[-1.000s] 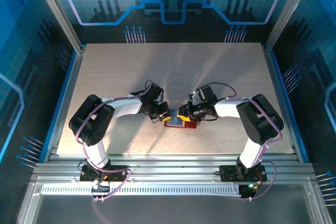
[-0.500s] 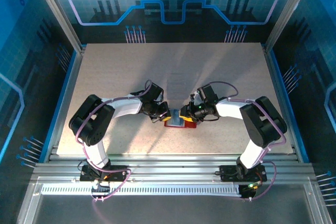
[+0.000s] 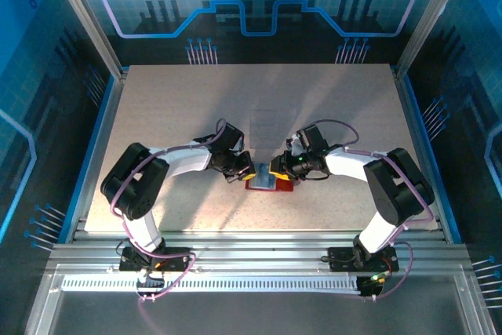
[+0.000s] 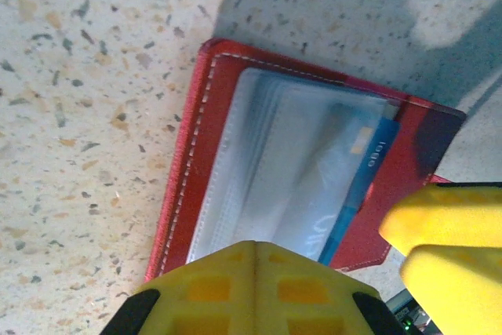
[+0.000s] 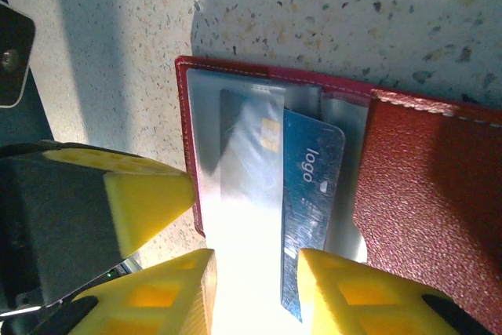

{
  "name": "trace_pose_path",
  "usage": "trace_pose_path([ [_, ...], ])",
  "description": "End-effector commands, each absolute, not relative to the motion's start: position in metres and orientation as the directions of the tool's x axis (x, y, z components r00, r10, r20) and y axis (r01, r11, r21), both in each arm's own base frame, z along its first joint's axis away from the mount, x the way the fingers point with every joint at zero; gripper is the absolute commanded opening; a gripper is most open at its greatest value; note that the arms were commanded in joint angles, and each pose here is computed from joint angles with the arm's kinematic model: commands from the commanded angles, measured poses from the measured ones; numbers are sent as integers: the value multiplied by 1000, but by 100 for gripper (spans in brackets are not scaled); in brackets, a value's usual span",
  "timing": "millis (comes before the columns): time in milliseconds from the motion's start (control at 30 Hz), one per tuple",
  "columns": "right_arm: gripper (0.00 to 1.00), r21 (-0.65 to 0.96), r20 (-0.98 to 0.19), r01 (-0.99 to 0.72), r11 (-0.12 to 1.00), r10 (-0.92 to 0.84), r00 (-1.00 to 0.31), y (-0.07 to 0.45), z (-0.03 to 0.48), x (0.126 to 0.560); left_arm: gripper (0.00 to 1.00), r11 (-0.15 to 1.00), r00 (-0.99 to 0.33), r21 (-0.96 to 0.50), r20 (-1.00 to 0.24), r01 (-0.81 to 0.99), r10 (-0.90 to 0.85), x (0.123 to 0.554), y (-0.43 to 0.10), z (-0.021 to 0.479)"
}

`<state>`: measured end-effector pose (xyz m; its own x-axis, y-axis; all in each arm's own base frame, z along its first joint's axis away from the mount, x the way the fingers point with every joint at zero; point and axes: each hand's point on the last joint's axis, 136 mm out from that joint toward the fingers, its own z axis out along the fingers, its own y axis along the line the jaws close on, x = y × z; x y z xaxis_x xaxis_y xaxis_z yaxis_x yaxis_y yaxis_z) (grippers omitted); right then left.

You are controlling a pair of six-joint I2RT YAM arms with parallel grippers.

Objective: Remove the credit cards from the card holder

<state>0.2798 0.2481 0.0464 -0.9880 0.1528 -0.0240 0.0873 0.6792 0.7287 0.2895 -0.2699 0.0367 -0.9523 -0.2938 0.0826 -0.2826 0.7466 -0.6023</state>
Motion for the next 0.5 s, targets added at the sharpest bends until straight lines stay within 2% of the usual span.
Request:
trace_pose_path([
  [0, 34, 733, -7, 93, 674, 144, -990, 246, 45, 275, 6, 739, -961, -631, 38, -236, -274, 291, -281, 60],
  [133, 33, 748, 12, 112, 654, 156, -988, 247, 40, 275, 6, 745, -968, -628, 56, -225, -245, 287, -289, 57],
  [467, 30, 754, 62, 148, 640, 155, -986, 244, 23, 267, 6, 822, -973, -526, 58, -220, -223, 281, -273, 34],
])
